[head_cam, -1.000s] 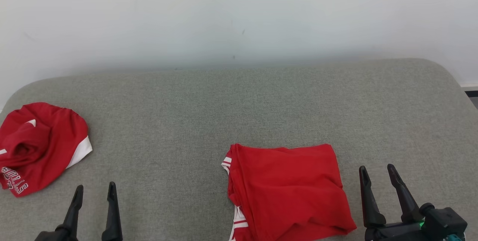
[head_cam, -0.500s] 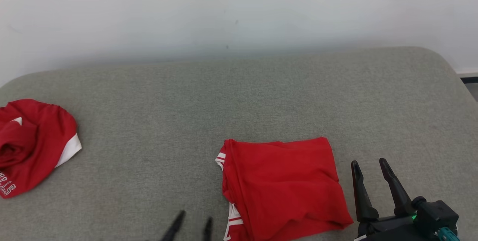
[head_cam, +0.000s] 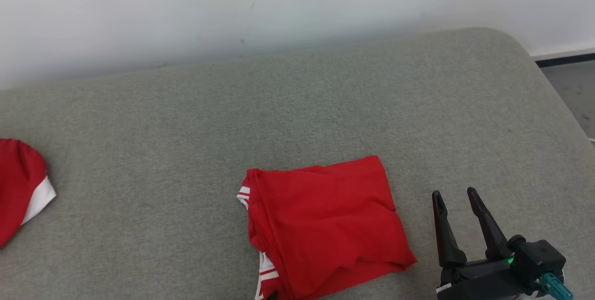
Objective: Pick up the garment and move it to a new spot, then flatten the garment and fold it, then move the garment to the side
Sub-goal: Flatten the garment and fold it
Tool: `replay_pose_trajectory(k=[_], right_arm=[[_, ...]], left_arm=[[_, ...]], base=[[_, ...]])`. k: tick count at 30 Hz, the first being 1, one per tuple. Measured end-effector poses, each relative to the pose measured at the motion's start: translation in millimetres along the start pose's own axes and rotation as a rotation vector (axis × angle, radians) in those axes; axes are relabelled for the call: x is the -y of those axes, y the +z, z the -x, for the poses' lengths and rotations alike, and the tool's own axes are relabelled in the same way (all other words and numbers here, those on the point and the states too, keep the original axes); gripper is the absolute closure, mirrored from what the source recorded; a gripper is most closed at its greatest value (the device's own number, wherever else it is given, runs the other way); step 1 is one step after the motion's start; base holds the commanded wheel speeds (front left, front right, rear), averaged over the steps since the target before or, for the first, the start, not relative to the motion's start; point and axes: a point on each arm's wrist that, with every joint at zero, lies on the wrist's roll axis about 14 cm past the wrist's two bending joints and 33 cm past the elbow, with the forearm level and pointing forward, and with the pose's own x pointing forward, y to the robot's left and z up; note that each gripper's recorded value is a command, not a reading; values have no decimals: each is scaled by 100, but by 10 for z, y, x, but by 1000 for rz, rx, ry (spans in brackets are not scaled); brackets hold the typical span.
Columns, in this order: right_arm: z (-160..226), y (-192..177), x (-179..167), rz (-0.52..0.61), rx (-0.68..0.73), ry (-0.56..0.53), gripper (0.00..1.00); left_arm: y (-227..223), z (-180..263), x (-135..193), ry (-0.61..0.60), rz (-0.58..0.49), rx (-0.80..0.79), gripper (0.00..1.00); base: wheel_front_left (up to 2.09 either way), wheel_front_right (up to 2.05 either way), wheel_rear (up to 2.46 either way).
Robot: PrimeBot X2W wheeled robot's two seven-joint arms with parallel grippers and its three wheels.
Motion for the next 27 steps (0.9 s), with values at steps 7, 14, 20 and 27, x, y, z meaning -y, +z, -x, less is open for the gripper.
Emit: replay_pose_trajectory(k=[7,14,20,27], right_arm=[[10,-26,73,1,-9,-25,0],[-15,-35,31,-4,-9,-14,0],[-48,-40,-19,-8,-9,2,0],[-67,-49,-70,-10,-11,19,0]], left_arm=[[-38,-156,21,-34,8,-30,0],[46,-170,-30,-16,28,-5,100],[251,-104,-170,33,35,67,100],[33,36,-147,39,37,7,100]], base=[[0,0,0],[0,0,0],[0,0,0],[0,0,0]])
